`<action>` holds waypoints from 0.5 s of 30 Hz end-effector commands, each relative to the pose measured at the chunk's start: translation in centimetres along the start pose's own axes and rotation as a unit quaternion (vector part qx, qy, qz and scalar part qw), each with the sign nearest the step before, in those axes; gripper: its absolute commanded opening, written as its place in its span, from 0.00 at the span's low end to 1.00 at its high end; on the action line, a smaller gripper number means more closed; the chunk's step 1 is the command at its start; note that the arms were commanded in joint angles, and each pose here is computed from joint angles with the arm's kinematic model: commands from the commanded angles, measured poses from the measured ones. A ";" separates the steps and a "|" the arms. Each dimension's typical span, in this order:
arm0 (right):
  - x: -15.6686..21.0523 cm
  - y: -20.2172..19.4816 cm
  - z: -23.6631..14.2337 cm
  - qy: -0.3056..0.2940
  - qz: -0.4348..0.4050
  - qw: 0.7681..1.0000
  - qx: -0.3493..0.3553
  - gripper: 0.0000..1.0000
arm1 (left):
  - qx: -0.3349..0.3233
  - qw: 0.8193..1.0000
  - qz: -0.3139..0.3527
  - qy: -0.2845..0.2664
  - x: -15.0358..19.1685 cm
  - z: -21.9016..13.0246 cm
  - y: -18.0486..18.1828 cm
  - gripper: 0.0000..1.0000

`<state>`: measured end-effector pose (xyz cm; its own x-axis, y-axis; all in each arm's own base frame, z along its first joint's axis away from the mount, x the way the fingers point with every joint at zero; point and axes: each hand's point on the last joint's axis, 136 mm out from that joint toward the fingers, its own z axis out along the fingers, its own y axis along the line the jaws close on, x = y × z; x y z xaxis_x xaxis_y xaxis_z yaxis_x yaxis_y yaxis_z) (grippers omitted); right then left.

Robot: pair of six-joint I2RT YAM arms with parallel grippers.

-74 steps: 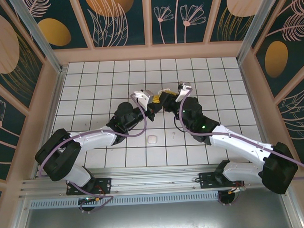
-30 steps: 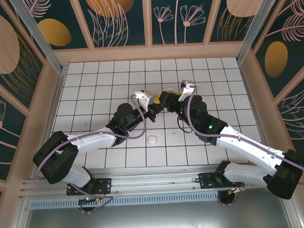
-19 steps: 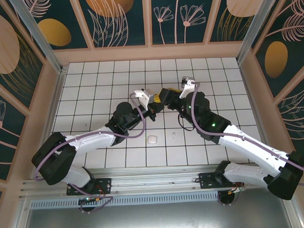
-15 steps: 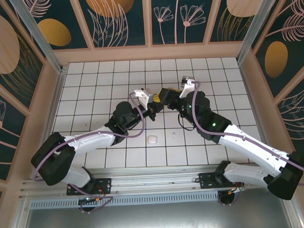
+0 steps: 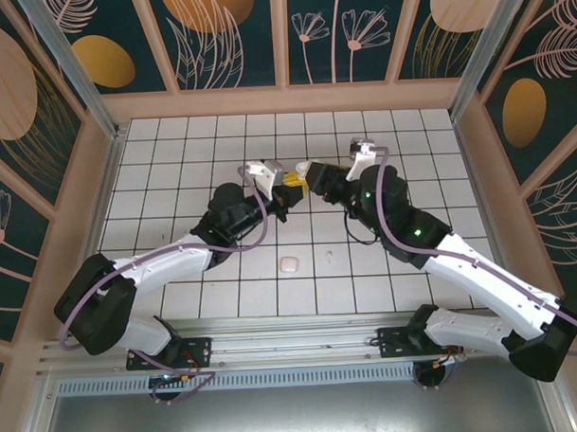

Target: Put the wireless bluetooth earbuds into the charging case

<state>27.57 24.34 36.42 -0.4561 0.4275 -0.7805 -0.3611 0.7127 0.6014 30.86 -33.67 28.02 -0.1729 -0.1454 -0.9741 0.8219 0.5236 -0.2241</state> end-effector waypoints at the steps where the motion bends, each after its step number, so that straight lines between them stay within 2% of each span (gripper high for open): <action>1: -3.5 -0.1 -2.0 -0.020 -0.031 0.999 0.005 0.50 | 0.036 0.999 0.018 -0.001 -1.0 -1.4 -0.9 0.00; 7: -3.7 -3.0 -0.6 0.065 -0.039 0.997 0.022 0.53 | 0.088 0.991 0.091 0.031 -0.8 -3.0 -2.6 0.00; 10: -2.4 -2.9 0.4 0.115 -0.029 0.993 -0.019 0.52 | 0.131 0.984 0.117 0.041 -0.6 -3.8 -4.1 0.00; 15: -0.4 -2.2 1.6 0.176 0.004 0.979 -0.103 0.48 | 0.175 0.975 0.133 0.022 -1.3 -4.8 -5.8 0.00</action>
<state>31.80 21.44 35.48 -0.6206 0.2760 -0.7339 -0.3994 0.6942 0.5988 25.57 -32.52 29.89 -0.0099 -0.0024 -0.9999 0.9513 0.3080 -0.0102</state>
